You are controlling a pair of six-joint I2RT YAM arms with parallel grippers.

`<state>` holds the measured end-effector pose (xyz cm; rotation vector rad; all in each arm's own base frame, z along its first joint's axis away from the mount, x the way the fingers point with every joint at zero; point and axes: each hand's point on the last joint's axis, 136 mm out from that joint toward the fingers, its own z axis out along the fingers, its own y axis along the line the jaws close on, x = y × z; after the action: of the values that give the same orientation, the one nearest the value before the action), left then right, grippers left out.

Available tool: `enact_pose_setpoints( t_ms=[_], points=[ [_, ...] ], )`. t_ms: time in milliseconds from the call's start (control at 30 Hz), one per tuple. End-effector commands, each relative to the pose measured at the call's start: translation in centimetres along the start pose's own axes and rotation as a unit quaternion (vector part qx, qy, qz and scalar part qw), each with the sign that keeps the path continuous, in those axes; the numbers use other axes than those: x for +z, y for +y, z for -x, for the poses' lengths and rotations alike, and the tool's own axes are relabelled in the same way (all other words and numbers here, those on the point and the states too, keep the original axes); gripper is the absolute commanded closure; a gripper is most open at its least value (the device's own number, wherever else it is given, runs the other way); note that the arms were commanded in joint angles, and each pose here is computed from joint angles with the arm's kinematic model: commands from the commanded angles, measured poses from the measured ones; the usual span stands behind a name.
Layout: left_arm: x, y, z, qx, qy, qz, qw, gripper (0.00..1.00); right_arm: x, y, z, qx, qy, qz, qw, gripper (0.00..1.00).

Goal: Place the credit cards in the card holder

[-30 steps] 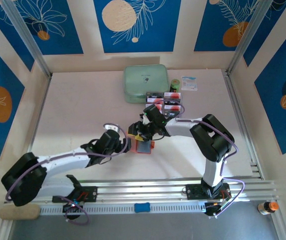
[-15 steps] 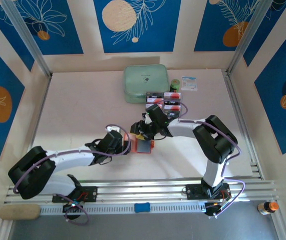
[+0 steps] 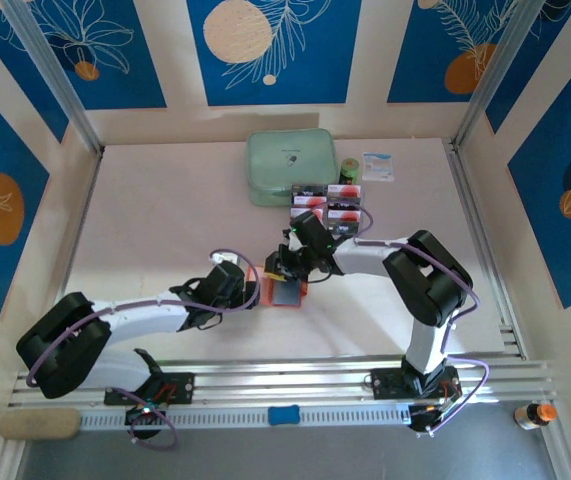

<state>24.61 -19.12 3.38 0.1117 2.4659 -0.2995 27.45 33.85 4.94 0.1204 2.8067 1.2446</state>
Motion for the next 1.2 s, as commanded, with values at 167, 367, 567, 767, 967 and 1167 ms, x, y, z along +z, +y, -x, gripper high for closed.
enact_pose_setpoints(
  t_ms=[167, 367, 567, 767, 967, 1167],
  points=[
    [0.2, 0.5, 0.1, -0.005, 0.002, 0.013, 1.000, 0.07, -2.2, -1.3, -0.3, -0.023, -0.014, -0.030, 0.999, 0.78],
    [0.1, 0.4, 0.1, -0.007, 0.003, 0.009, 1.000, 0.07, -6.2, -1.7, 1.3, -0.043, -0.053, -0.034, 0.997, 0.74],
    [0.2, 0.4, 0.0, -0.007, 0.005, 0.011, 1.000, 0.07, -12.8, -3.2, 5.9, -0.054, -0.122, -0.074, 0.988, 0.64],
    [0.3, 0.4, -0.1, -0.011, 0.008, 0.011, 1.000, 0.07, -18.7, -6.5, 11.4, -0.021, -0.180, -0.122, 0.976, 0.45],
    [0.3, 0.3, 0.1, -0.012, 0.009, 0.010, 1.000, 0.07, -23.6, -7.6, 16.8, 0.017, -0.238, -0.089, 0.967, 0.38],
    [0.2, 0.3, -0.1, -0.013, 0.013, 0.013, 1.000, 0.07, -26.3, -7.1, 21.7, 0.024, -0.268, -0.029, 0.963, 0.23]
  ],
)
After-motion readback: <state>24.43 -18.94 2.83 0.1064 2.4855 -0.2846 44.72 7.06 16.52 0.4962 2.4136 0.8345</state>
